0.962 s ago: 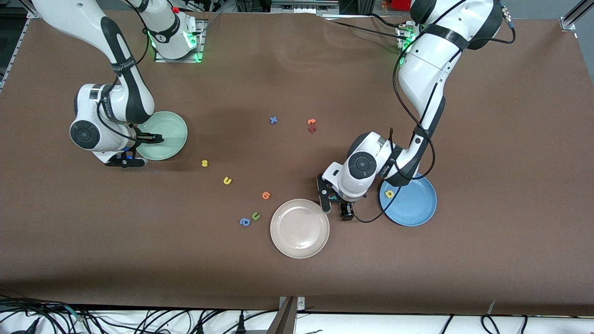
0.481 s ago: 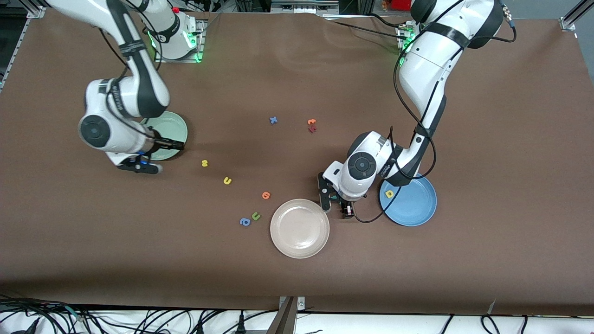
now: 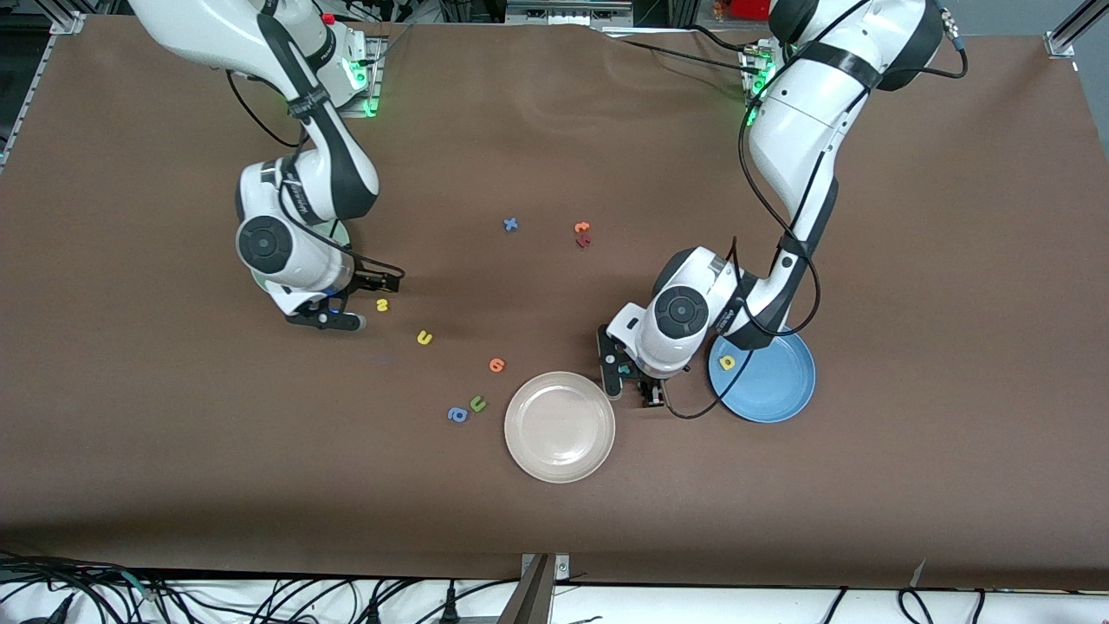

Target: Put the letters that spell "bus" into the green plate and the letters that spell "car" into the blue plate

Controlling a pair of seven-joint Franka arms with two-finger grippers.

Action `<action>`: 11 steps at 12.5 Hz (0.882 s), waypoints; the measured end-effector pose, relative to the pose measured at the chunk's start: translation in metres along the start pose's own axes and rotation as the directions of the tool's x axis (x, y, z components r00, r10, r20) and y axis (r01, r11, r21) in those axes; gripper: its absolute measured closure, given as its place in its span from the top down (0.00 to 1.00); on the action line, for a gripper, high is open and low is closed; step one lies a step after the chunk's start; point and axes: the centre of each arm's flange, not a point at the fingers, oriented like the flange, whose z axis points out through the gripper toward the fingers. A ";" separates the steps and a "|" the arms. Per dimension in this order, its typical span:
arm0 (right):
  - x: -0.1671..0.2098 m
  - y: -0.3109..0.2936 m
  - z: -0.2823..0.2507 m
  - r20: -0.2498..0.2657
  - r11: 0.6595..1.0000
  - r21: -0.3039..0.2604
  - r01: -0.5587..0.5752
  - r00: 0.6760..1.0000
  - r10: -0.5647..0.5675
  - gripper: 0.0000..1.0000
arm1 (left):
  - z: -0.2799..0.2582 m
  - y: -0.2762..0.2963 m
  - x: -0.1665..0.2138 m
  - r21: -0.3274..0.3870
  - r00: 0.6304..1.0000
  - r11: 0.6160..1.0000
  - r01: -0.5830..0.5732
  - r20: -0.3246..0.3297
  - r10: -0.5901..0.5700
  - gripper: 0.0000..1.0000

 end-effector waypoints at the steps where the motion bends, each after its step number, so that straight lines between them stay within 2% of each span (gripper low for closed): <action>1: 0.002 -0.005 0.012 -0.018 1.000 0.004 0.011 1.000 -0.011 0.94 | -0.003 -0.003 -0.005 -0.010 1.000 1.000 0.008 0.011 -0.008 0.34; 5: 0.006 -0.011 0.039 -0.047 0.999 0.003 0.047 0.998 -0.047 0.89 | -0.062 -0.034 -0.051 -0.050 0.994 0.995 0.082 0.073 -0.079 0.34; 7: 0.007 -0.011 0.040 -0.046 0.999 0.003 0.054 0.997 -0.054 0.68 | -0.082 -0.052 -0.088 -0.069 0.986 0.988 0.139 0.102 -0.132 0.34; 8: 0.007 -0.011 0.040 -0.046 0.998 0.002 0.057 0.997 -0.057 0.68 | -0.081 -0.061 -0.111 -0.077 0.980 0.982 0.173 0.112 -0.164 0.34; 9: 0.006 -0.011 0.041 -0.046 0.998 0.002 0.059 0.997 -0.059 0.59 | -0.076 -0.069 -0.134 -0.087 0.975 0.976 0.199 0.120 -0.188 0.39; 10: 0.006 -0.010 0.043 -0.043 0.998 0.001 0.059 0.997 -0.059 0.53 | -0.071 -0.072 -0.149 -0.096 0.972 0.972 0.213 0.126 -0.201 0.40; 11: 0.006 -0.010 0.043 -0.042 0.998 0.001 0.059 0.997 -0.058 0.53 | -0.068 -0.072 -0.153 -0.102 0.971 0.971 0.217 0.128 -0.204 0.48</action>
